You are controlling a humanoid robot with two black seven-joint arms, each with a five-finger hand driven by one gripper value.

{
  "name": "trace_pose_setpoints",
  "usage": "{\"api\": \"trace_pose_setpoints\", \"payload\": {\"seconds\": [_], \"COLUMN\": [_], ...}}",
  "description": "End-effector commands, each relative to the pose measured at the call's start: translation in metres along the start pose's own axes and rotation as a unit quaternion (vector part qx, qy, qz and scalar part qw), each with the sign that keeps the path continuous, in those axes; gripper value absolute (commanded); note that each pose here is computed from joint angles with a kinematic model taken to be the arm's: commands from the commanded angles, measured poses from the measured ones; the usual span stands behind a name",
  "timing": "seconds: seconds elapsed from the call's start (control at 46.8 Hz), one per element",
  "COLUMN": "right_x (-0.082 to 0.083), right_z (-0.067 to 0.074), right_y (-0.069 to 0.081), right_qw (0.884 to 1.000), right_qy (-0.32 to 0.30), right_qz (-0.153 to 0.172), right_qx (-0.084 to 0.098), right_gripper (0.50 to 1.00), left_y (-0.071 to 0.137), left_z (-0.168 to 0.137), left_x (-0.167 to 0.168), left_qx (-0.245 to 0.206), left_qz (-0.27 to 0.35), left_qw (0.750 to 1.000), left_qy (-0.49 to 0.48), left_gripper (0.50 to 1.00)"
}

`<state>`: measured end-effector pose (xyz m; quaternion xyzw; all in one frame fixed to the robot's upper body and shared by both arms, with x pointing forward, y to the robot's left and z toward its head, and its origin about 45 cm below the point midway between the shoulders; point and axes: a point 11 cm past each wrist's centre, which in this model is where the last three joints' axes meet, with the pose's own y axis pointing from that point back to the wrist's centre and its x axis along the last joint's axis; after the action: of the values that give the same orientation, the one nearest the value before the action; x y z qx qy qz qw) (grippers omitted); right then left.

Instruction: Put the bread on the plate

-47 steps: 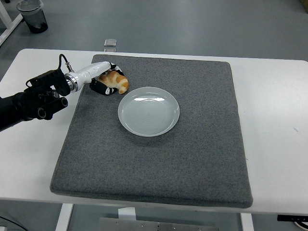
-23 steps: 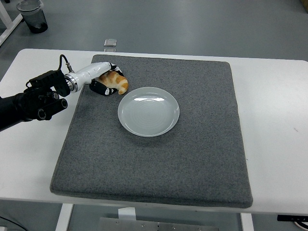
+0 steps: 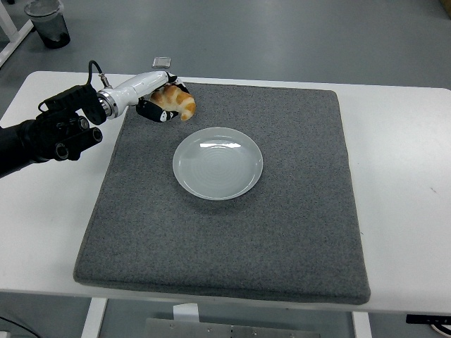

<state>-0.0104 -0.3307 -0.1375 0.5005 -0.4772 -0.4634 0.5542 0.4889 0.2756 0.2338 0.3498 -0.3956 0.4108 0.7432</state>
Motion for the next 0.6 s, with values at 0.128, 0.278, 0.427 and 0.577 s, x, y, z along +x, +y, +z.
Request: {"api": "trace_pose_setpoints", "payload": {"seconds": [0.128,0.278,0.427,0.577], "right_x": [0.0,0.0,0.0,0.0], "right_z": [0.0,0.0,0.0,0.0], "right_y": [0.0,0.0,0.0,0.0], "right_qw": [1.0,1.0,1.0,1.0], "right_qy": [0.0,0.0,0.0,0.0], "right_qz": [0.0,0.0,0.0,0.0], "right_qx": [0.0,0.0,0.0,0.0], "right_gripper": [0.932,0.932,0.932,0.932], "left_y": [0.001,0.003,0.005,0.004], "left_z": [0.006,0.013,0.024,0.035], "left_x": [0.02,0.041,0.063,0.079], "left_qx": [-0.009,-0.02,-0.036,-0.048], "left_qz": [0.015,0.031,0.043,0.052], "left_qw": [1.0,0.999,0.998,0.997], "left_qy": [0.002,0.003,-0.001,-0.007], "left_gripper": [0.5,0.5,0.5,0.5]}}
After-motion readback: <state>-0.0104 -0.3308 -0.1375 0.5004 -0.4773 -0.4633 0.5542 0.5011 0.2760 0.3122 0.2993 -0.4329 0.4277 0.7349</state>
